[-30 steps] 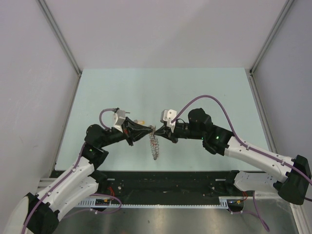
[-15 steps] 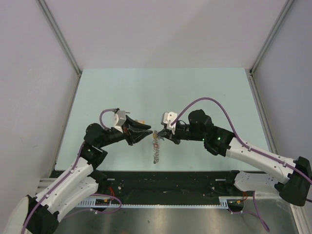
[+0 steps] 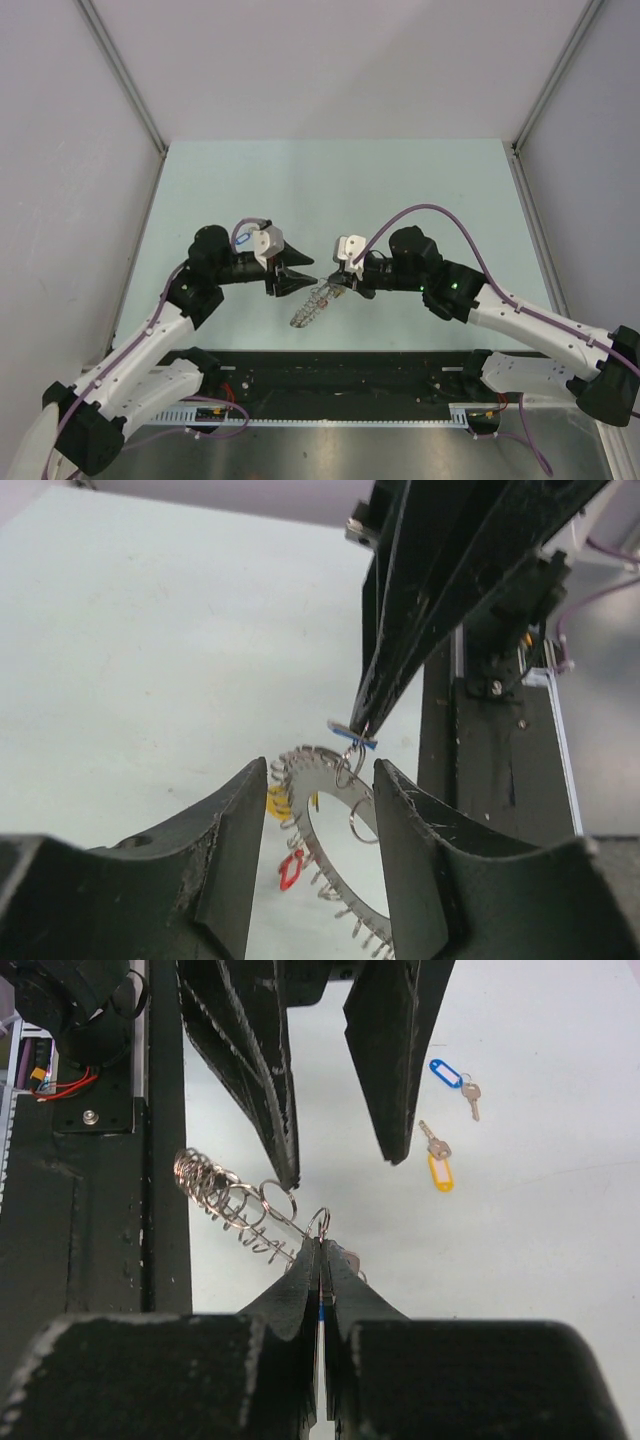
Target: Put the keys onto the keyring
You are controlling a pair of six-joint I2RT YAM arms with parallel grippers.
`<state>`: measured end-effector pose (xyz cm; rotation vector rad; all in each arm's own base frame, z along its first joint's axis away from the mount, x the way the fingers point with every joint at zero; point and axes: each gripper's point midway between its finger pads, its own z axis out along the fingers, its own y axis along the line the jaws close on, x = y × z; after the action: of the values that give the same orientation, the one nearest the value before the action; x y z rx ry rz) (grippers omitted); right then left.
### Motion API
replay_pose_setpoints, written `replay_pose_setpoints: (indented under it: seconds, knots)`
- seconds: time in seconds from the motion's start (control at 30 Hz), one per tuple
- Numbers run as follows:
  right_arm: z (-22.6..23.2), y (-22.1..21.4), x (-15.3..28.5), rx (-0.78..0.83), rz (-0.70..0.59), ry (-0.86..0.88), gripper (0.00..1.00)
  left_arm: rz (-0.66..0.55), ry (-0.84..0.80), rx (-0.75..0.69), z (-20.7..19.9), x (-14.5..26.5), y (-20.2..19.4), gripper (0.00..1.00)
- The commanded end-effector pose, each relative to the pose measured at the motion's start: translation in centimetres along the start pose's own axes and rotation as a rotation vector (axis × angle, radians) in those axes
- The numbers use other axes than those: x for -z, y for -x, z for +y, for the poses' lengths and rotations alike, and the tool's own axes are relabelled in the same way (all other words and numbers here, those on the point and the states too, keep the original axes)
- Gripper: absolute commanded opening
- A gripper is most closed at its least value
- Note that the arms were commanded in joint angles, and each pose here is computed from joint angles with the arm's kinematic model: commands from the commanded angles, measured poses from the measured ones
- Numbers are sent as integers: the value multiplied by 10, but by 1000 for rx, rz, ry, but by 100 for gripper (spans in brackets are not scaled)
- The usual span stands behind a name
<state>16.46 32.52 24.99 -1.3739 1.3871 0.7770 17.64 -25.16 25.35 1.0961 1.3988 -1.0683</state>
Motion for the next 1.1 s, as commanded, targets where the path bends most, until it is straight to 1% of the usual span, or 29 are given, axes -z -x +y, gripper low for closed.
replay_pose_setpoints:
  seconds: [0.0, 0.53, 0.9, 1.0, 1.07]
  knots:
    - [-1, 31, 9, 61, -90, 7, 0, 33, -134, -76, -18, 1, -1, 51]
    - [15, 33, 2, 71, -83, 91, 0, 65, -213, -16, -27, -7, -14, 34]
    - [17, 34, -1, 69, -83, 107, 0, 91, -268, 8, -38, -12, -20, 27]
    - [18, 33, -2, 68, -81, 111, 0, 91, -272, 11, -39, -13, -19, 20]
    - [18, 33, -2, 67, -78, 110, 0, 94, -274, 16, -39, -13, -20, 10]
